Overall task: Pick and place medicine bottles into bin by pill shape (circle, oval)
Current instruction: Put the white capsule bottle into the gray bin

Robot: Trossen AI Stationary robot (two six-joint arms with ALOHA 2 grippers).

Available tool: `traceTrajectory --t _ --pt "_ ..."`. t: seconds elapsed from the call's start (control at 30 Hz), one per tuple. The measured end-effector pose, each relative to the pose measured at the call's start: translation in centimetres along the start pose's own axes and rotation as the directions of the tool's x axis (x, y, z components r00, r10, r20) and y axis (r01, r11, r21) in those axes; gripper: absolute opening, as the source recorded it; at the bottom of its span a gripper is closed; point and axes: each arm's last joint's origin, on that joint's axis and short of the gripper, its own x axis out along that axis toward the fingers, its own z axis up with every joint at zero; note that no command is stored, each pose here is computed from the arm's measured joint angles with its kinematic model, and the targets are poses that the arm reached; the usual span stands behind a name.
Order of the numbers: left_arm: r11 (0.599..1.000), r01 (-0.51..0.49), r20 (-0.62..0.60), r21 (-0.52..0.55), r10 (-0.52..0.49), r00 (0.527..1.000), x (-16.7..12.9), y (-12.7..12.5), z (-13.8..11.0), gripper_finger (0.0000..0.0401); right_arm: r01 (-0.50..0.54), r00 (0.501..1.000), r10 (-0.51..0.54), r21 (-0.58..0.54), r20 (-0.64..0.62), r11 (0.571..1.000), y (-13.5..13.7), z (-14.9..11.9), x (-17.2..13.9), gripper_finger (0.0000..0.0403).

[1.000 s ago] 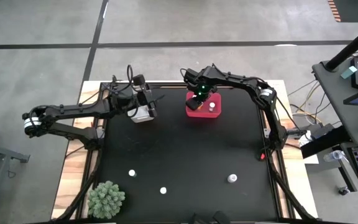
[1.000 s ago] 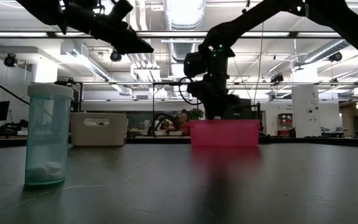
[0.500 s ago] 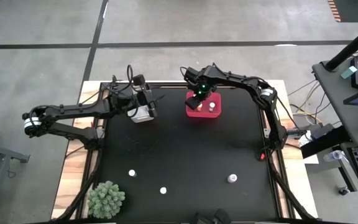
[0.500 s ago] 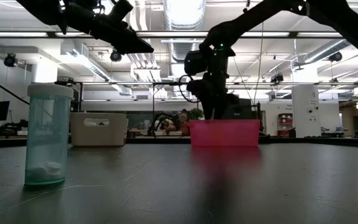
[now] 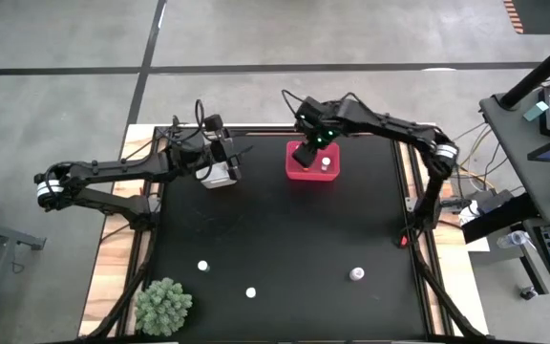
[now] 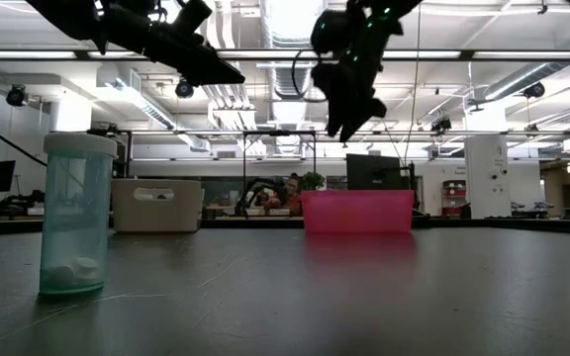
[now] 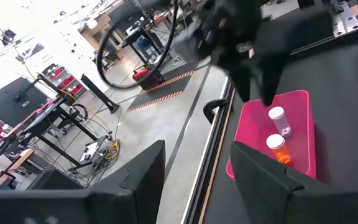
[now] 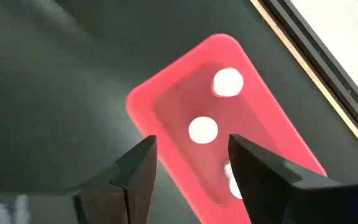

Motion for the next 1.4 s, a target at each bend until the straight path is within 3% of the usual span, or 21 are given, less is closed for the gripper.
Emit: traceTrajectory --t 0.23,0.4,0.8,1.1,1.4 --pt "1.0 0.014 0.017 0.0 -0.014 1.0 -0.1 -0.4 0.3 0.0167 -0.054 0.985 0.074 -0.127 0.157 0.99 2.6 -4.0 -2.3 0.0185" --pt "0.999 0.039 0.054 -0.024 -0.038 0.998 -0.3 -0.9 1.3 0.0167 -0.082 0.946 0.146 -0.221 0.29 0.972 3.5 -7.4 -2.8 0.0185" --pt "0.966 0.179 0.135 -0.188 -0.155 0.979 -1.4 -3.8 3.2 0.0167 -0.079 0.76 0.307 -0.389 0.572 0.918 3.4 -14.2 -3.0 0.0185" --pt "0.934 0.282 0.248 -0.218 -0.226 0.942 -2.7 -5.8 5.3 0.0167 -0.187 0.736 0.419 -0.435 0.532 0.881 4.9 -18.0 -3.1 0.0185" --pt "0.914 0.346 0.335 -0.21 -0.265 0.904 -3.9 -7.2 6.7 0.0167 -0.366 0.745 0.571 -0.504 0.345 0.782 9.3 -21.6 -3.3 0.0185"
